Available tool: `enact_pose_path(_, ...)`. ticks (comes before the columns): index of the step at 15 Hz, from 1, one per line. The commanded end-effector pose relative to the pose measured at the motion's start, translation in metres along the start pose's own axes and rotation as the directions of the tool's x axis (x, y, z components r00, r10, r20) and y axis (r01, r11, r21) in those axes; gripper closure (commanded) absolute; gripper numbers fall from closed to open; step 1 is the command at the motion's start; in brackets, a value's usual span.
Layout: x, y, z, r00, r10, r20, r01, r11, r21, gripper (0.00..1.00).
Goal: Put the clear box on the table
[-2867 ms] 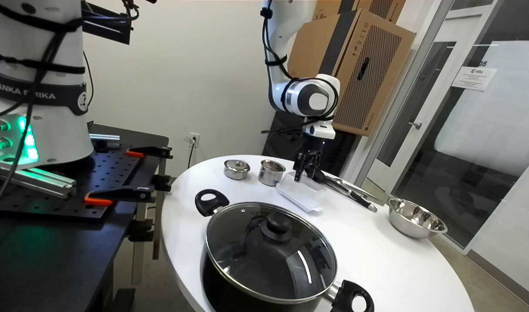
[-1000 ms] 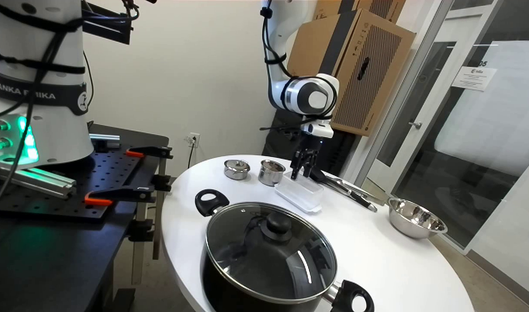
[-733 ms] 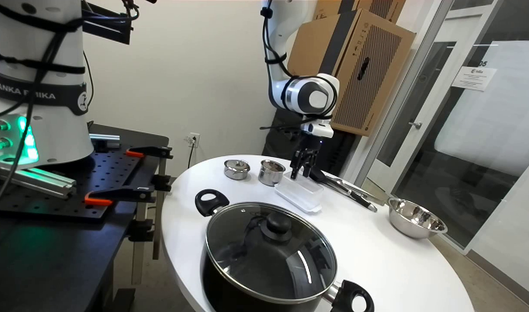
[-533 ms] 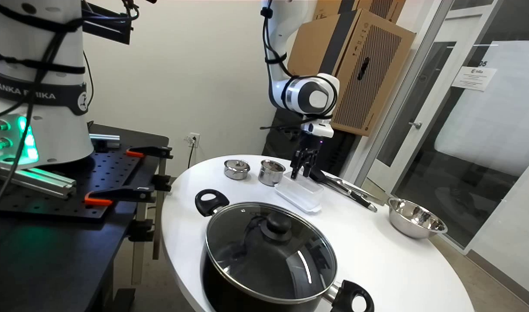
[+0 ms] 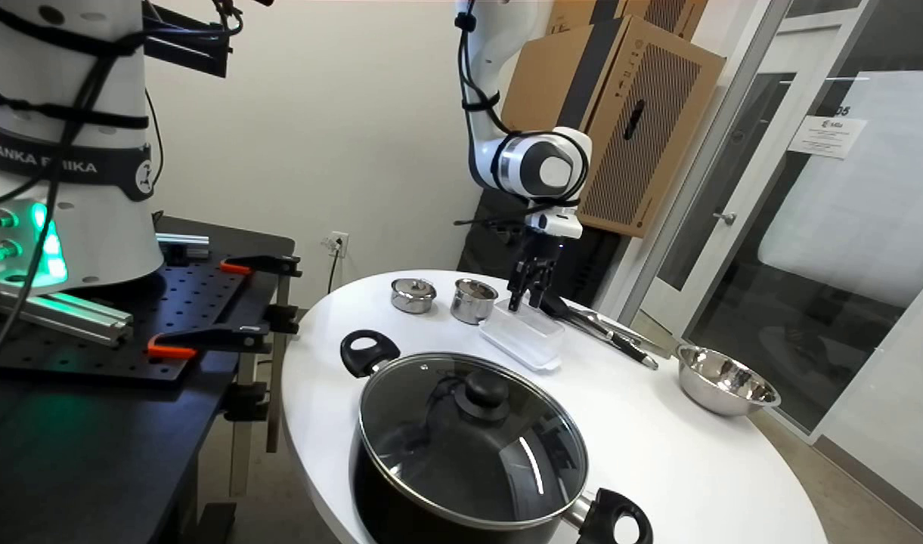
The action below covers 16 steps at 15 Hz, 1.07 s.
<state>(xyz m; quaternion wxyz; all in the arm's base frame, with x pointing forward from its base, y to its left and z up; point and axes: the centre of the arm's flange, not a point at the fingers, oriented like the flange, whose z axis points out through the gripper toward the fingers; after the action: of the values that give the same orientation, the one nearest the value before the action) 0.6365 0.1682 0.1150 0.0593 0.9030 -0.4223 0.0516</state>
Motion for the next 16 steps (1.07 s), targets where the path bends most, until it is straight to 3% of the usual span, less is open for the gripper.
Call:
enact_pose_path(1, -0.0014, -0.0041, 0.0003, 1.000, -0.009, -0.017, 0.009, 1.000, -0.010, 0.00)
enact_pose_path(16, -0.0036, -0.0035, 0.0024, 1.000, -0.012, -0.017, 0.011, 1.000, -0.024, 0.00)
